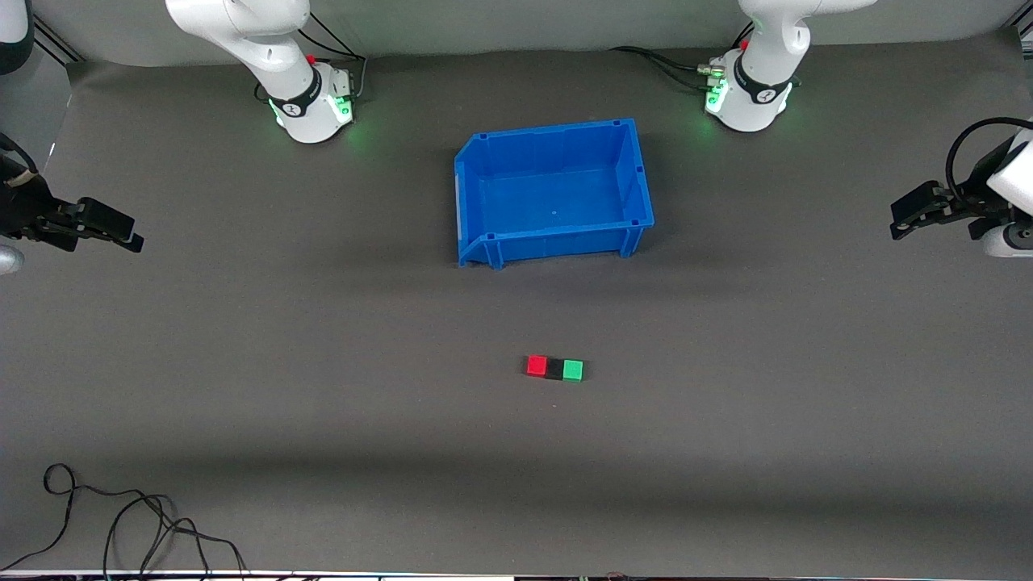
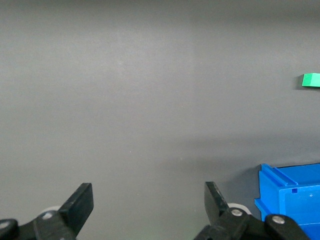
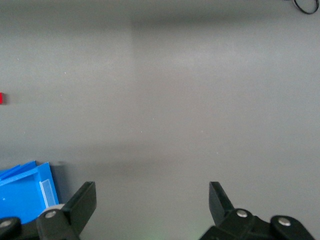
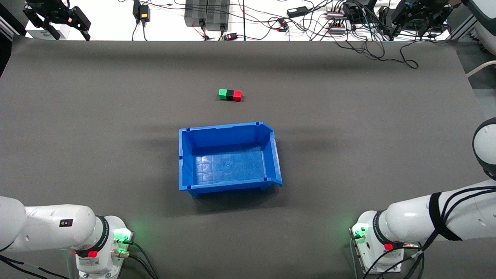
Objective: Attach green and red cubes to black cube
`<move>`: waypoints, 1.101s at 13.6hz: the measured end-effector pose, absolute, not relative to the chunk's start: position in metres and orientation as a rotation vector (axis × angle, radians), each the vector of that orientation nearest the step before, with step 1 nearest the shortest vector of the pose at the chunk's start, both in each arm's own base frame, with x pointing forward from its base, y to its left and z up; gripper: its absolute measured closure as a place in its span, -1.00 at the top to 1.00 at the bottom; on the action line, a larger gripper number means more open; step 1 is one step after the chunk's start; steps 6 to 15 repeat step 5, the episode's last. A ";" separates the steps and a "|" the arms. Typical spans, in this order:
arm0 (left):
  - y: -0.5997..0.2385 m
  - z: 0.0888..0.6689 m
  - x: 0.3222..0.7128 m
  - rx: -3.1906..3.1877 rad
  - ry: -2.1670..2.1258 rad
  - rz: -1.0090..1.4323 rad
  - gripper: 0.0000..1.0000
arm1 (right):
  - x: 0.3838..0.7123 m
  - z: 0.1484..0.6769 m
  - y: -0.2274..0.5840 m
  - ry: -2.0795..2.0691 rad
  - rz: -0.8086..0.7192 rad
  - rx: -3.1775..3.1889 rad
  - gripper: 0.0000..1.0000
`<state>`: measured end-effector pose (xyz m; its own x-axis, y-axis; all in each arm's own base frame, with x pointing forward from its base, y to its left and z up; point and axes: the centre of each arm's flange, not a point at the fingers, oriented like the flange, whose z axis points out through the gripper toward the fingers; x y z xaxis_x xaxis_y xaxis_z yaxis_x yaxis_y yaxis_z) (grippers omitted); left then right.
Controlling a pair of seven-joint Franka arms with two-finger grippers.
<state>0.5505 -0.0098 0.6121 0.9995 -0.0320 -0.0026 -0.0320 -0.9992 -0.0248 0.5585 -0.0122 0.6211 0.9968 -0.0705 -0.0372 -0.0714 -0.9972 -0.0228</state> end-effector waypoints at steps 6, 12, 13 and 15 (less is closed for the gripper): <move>-0.005 0.611 0.550 -3.115 0.106 0.003 0.99 | 0.558 0.621 -0.012 0.111 0.057 -3.115 1.00; -0.005 0.611 0.550 -3.115 0.106 0.003 0.99 | 0.558 0.621 -0.012 0.111 0.057 -3.115 1.00; -0.005 0.611 0.550 -3.115 0.106 0.003 0.99 | 0.558 0.621 -0.012 0.111 0.057 -3.115 1.00; -0.005 0.611 0.550 -3.115 0.106 0.003 0.99 | 0.558 0.621 -0.012 0.111 0.057 -3.115 1.00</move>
